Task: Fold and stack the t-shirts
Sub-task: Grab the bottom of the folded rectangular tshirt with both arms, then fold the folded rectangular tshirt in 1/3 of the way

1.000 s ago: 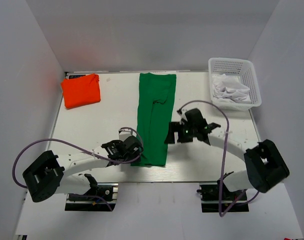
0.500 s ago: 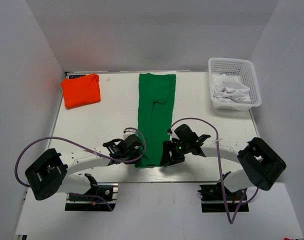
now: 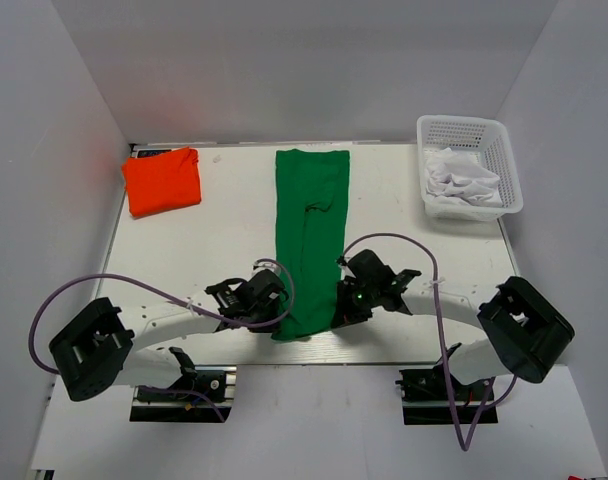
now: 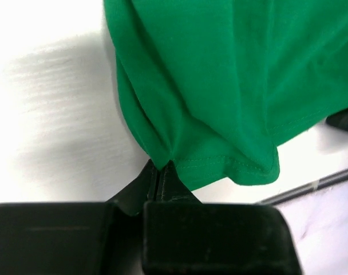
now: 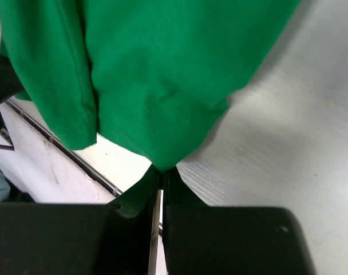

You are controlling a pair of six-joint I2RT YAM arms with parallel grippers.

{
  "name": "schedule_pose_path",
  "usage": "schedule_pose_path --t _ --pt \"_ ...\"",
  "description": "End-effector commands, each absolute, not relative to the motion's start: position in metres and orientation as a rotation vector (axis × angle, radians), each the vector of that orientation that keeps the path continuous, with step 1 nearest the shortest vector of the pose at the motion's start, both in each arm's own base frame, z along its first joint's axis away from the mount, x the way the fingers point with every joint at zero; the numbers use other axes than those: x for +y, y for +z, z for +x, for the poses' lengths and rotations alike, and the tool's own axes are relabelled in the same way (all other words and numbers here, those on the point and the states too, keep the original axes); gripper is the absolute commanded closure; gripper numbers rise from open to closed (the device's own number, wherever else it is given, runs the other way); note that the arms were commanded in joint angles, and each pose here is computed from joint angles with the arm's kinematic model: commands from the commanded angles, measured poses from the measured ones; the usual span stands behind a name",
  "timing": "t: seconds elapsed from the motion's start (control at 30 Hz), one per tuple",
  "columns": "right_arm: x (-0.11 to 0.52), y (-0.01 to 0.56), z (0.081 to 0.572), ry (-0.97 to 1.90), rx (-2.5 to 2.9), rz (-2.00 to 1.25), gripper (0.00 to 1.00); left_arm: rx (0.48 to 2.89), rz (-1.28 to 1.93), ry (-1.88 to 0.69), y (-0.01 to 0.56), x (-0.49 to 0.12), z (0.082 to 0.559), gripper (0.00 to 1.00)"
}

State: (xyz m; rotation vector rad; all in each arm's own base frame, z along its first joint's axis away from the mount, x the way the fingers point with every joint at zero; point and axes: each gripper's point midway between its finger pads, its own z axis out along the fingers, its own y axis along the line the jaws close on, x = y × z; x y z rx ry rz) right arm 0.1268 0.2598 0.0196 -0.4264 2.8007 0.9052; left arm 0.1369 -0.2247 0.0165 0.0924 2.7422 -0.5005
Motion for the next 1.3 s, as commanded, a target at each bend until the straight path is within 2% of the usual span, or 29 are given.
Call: schedule_pose_path --t 0.0,0.27,0.43,0.57,0.87,1.27 --pt "0.273 0.048 0.146 0.924 2.653 -0.489 1.00 2.712 0.182 -0.546 0.039 -0.229 0.134 1.00" --pt "0.268 0.087 0.183 0.814 2.467 -0.485 1.00 2.495 0.316 -0.710 0.101 -0.258 0.157 0.99" --pt "0.268 0.097 0.209 0.757 2.416 -0.449 1.00 2.480 0.220 -0.509 0.108 -0.254 0.191 1.00" --pt "0.264 0.113 0.248 0.645 2.358 -0.371 1.00 2.437 0.066 -0.365 0.117 -0.249 0.230 1.00" --pt "0.257 0.135 0.302 0.533 2.275 -0.353 1.00 2.363 -0.122 -0.329 0.140 -0.250 0.312 1.00" --pt "0.265 0.153 0.359 0.540 2.212 -0.310 1.00 2.335 -0.072 -0.333 0.141 -0.254 0.381 1.00"
